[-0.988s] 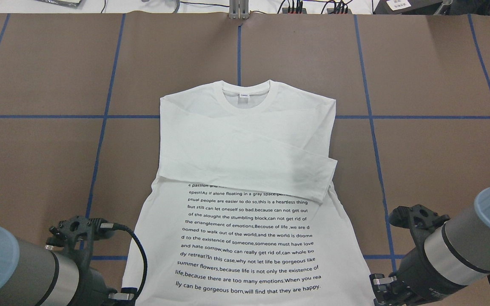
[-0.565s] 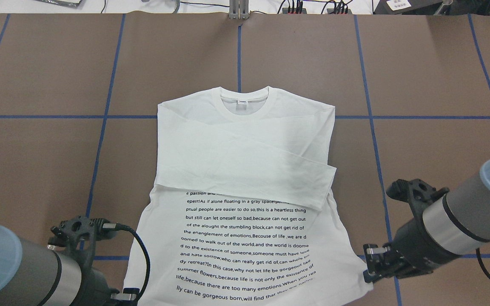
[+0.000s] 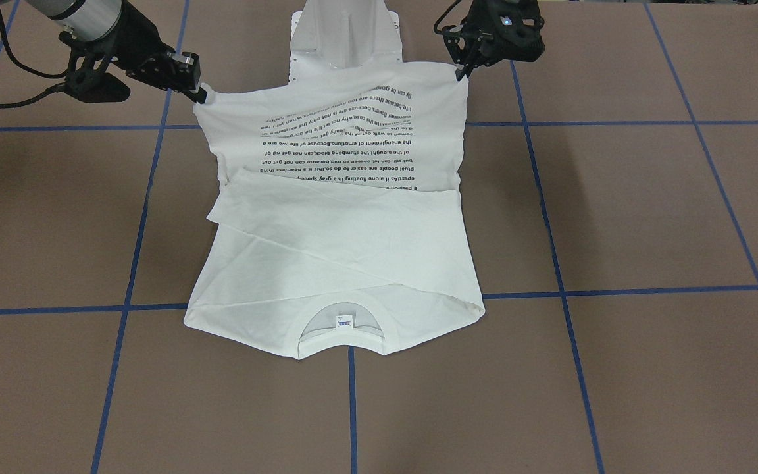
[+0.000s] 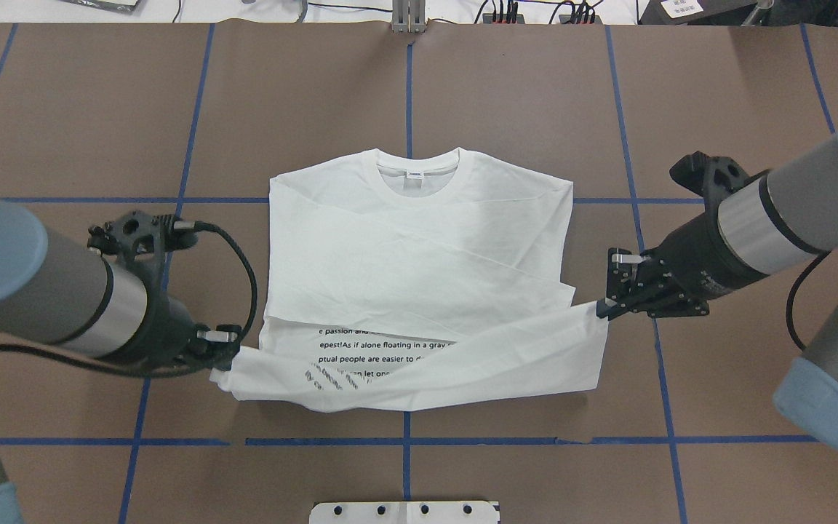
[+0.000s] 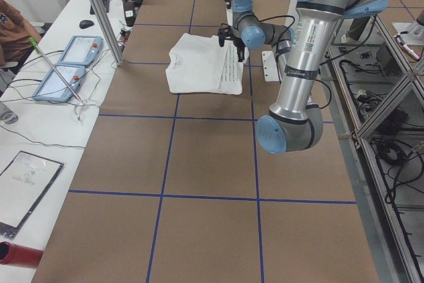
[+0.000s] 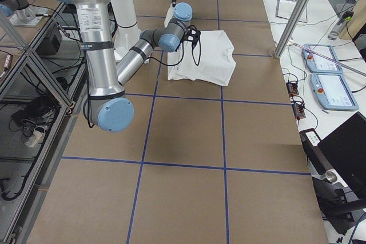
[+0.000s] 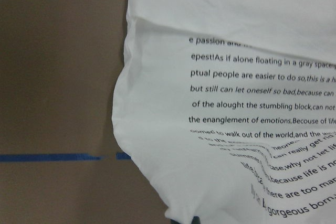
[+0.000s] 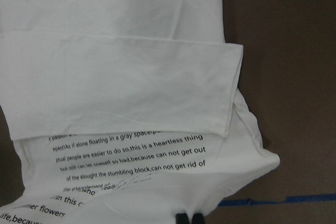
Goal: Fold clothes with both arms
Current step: 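Carry the hem with both grippers over the collar and lay it down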
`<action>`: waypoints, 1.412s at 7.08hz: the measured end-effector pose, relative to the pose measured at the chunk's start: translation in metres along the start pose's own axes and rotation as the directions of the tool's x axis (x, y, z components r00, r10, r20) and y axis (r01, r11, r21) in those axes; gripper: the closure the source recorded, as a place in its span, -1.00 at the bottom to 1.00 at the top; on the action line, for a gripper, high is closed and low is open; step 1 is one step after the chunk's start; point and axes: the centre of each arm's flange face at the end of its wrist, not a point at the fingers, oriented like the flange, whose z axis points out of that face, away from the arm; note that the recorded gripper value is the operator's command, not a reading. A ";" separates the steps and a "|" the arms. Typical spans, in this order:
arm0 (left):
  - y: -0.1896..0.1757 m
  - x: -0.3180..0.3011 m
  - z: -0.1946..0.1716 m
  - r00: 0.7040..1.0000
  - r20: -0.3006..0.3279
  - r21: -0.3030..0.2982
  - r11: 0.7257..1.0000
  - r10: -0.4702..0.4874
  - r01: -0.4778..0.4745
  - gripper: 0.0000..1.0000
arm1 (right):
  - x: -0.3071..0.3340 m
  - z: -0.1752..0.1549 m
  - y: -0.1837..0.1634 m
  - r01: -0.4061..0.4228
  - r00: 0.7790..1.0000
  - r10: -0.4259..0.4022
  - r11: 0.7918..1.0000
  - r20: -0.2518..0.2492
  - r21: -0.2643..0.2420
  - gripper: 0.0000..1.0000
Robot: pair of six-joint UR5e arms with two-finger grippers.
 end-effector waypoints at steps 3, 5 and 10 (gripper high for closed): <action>-0.107 -0.003 0.013 0.998 0.041 0.058 0.998 -0.038 0.035 1.00 | -0.021 -0.010 -0.083 -0.070 0.998 0.069 0.992 0.011 0.107 1.00; -0.160 -0.010 0.034 0.998 0.025 0.102 0.993 -0.055 0.052 1.00 | -0.039 -0.003 -0.131 -0.040 0.999 0.041 0.990 -0.009 0.139 1.00; -0.237 -0.032 0.093 0.999 -0.019 0.156 0.987 -0.040 0.043 1.00 | -0.048 0.023 -0.223 -0.004 0.995 0.020 0.987 -0.096 0.161 1.00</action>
